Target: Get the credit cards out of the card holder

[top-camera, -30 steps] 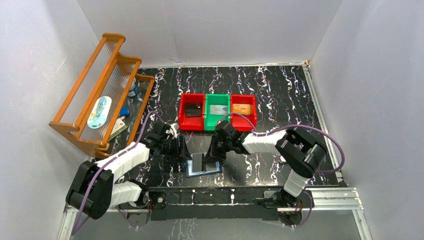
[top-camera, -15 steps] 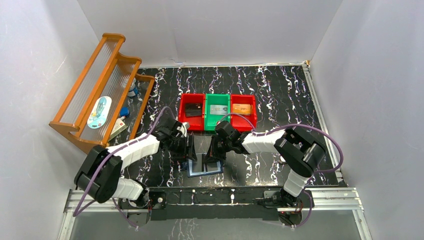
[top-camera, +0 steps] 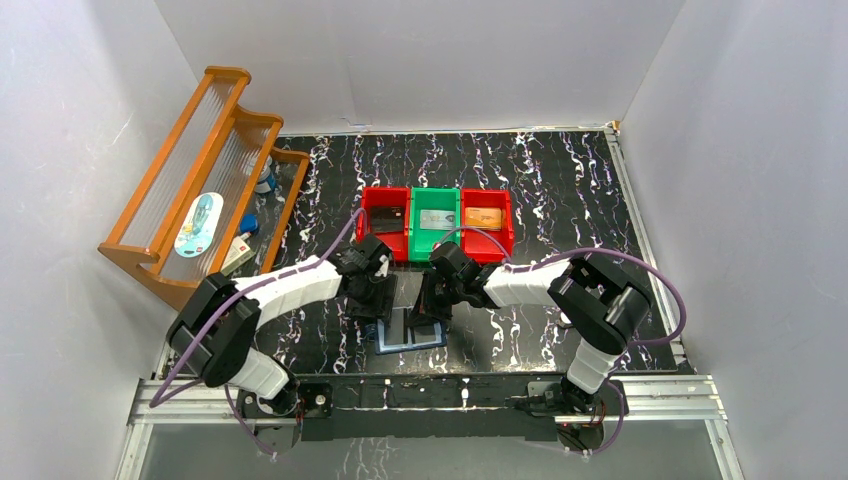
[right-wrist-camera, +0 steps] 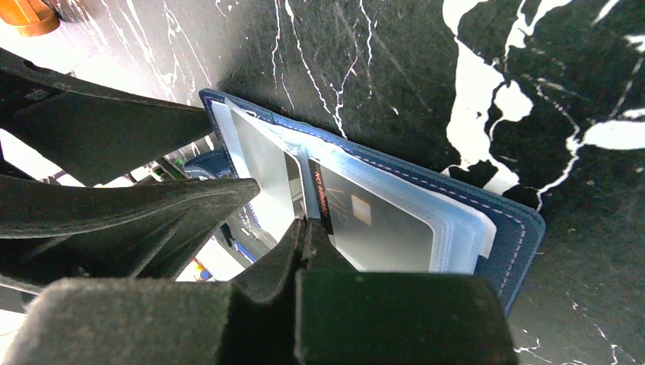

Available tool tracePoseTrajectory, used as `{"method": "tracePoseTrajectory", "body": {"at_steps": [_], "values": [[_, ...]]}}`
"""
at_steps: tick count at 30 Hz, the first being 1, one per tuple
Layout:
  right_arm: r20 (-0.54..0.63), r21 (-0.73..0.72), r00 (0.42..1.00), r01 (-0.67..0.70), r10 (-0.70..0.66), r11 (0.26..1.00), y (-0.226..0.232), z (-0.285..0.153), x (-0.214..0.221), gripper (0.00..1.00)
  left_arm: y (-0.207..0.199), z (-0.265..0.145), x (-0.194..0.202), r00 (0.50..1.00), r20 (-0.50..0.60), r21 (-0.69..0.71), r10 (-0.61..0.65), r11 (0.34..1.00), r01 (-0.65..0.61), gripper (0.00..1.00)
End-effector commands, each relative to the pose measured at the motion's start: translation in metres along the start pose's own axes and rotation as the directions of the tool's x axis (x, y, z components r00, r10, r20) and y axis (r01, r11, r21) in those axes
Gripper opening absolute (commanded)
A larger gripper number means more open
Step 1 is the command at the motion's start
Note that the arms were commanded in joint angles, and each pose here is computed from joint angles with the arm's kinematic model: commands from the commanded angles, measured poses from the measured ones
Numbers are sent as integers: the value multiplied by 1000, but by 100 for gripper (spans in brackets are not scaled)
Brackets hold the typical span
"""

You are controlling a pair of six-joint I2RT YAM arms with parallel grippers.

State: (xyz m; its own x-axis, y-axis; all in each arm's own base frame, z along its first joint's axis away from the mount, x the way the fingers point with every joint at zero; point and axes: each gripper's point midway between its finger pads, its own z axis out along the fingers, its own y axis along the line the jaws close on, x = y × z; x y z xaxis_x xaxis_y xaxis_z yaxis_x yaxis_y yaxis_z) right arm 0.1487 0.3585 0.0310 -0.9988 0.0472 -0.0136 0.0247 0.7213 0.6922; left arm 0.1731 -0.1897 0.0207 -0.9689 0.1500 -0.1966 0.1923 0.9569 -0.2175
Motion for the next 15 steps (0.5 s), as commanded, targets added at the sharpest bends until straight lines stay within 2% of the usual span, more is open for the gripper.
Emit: {"method": "tracePoseTrajectory", "body": {"at_steps": [1, 7, 15], "values": [[21, -23, 1000, 21, -21, 1000, 7, -1, -6, 0, 26, 6, 16, 996, -70, -175, 58, 982, -69, 54], [22, -22, 1000, 13, -13, 1000, 6, -3, -5, 0, 40, 13, 31, 990, -117, -261, 77, 960, -106, 49], [40, -12, 999, -8, 9, 1000, 0, -8, -6, 0, 47, 11, 39, 992, -108, -275, 65, 957, -93, 46]]}}
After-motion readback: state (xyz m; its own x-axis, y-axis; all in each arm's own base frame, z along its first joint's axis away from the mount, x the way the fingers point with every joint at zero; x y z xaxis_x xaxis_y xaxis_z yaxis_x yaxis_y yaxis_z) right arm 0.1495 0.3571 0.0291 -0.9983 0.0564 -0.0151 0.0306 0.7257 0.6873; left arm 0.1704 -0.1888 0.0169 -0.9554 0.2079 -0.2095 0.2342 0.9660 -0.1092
